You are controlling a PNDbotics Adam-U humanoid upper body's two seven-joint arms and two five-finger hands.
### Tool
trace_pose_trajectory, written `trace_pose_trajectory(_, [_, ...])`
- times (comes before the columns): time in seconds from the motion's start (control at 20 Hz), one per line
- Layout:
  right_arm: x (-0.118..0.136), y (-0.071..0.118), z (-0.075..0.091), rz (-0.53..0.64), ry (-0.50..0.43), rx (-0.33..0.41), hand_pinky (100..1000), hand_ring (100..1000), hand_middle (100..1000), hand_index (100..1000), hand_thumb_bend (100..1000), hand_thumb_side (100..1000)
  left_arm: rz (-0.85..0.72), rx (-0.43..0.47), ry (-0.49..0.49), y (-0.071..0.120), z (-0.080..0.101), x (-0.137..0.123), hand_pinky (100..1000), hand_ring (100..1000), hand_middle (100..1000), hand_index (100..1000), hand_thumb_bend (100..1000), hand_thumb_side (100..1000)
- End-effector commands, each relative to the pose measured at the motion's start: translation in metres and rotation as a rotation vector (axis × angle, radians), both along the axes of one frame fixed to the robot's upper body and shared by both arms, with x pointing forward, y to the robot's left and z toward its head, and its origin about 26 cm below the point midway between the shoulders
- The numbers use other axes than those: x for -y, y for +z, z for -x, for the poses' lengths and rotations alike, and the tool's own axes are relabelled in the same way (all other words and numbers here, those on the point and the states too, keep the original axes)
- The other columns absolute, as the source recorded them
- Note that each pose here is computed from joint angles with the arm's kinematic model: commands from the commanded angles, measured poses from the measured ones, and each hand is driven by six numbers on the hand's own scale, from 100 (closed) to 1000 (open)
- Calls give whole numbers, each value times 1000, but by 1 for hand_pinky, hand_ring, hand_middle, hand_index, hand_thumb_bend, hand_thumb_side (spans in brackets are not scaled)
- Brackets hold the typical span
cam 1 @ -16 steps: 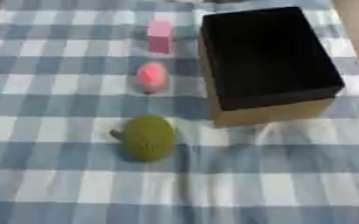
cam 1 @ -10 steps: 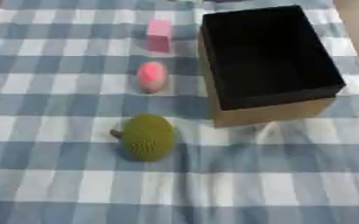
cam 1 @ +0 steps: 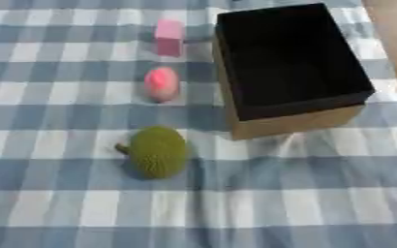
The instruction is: Pick up objects on the table and place them in the box.
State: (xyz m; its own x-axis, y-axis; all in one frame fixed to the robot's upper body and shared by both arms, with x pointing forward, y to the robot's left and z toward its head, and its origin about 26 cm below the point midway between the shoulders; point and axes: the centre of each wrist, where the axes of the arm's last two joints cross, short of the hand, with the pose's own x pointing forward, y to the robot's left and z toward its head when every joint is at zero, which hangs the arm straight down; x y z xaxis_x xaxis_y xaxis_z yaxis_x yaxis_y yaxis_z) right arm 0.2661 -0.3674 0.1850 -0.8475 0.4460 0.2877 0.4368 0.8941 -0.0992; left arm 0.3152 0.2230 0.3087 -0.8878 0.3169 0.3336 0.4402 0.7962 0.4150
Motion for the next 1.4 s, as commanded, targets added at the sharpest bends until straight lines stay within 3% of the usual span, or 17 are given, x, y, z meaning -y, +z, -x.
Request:
trace_pose_trajectory(0.05, [4, 8, 3, 40, -19, 14, 932, 1000, 396, 924, 100, 470, -102, 133, 41, 19, 8, -5, 805, 766, 754, 908, 100, 586])
trace_pose_trajectory(0.35, [6, 8, 4, 59, -29, 3, 932, 1000, 395, 924, 100, 470, -246, 265, 154, 44, -5, -12, 831, 815, 794, 910, 100, 517])
trace_pose_trajectory(0.7, [7, 8, 5, 68, -34, -12, 933, 1000, 394, 925, 100, 470, -522, 392, 367, 76, -59, -11, 872, 858, 822, 934, 100, 464])
trace_pose_trajectory(1.05, [7, 6, 5, 75, -32, -28, 934, 1000, 389, 926, 100, 470, -818, 371, 501, 84, -125, -3, 894, 877, 843, 954, 100, 435])
trace_pose_trajectory(1.25, [6, 5, 5, 78, -30, -36, 934, 1000, 386, 927, 100, 470, -930, 384, 537, 88, -148, 7, 906, 886, 853, 959, 100, 373])
trace_pose_trajectory(1.4, [5, 4, 5, 81, -26, -42, 935, 1000, 384, 927, 100, 470, -990, 389, 565, 87, -161, 17, 909, 889, 859, 963, 100, 274])
